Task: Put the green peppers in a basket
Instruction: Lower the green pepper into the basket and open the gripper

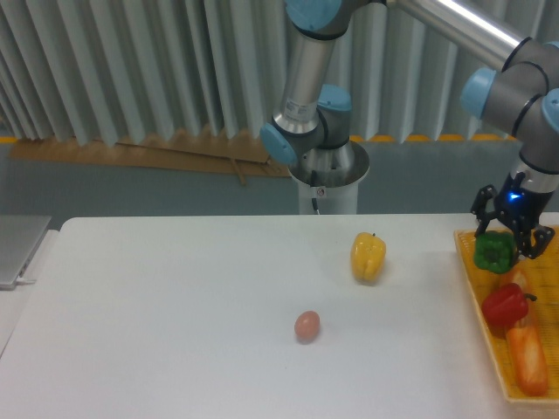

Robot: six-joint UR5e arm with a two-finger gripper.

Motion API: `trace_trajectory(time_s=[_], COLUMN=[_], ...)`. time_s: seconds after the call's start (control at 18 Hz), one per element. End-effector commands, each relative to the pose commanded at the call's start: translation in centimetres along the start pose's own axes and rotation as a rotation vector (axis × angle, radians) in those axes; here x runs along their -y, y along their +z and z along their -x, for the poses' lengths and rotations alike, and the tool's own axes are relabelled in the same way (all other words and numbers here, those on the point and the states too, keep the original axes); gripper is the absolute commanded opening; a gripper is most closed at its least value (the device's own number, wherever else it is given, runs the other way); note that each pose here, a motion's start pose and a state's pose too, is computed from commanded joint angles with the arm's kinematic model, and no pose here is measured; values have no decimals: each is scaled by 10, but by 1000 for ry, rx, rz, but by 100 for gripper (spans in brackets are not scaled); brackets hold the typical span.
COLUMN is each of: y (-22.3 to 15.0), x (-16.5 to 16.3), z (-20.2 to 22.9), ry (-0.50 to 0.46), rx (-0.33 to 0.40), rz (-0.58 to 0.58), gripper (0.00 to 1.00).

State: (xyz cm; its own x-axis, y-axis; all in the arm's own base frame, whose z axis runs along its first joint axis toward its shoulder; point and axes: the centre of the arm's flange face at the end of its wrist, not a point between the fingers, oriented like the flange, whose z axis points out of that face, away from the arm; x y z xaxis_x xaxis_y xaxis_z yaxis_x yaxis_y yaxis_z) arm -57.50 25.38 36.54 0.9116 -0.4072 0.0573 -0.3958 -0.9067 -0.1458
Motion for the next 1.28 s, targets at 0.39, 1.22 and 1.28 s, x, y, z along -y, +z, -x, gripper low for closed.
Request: trace_trajectory(time_s=[0.39, 1.22, 1.28], y=[4, 35, 36], x=[-41, -66, -67], z=[16, 34, 37], ry=[68, 200, 224], rx=[2, 1, 17], rz=[-5, -9, -4], gripper=[0, 45, 53])
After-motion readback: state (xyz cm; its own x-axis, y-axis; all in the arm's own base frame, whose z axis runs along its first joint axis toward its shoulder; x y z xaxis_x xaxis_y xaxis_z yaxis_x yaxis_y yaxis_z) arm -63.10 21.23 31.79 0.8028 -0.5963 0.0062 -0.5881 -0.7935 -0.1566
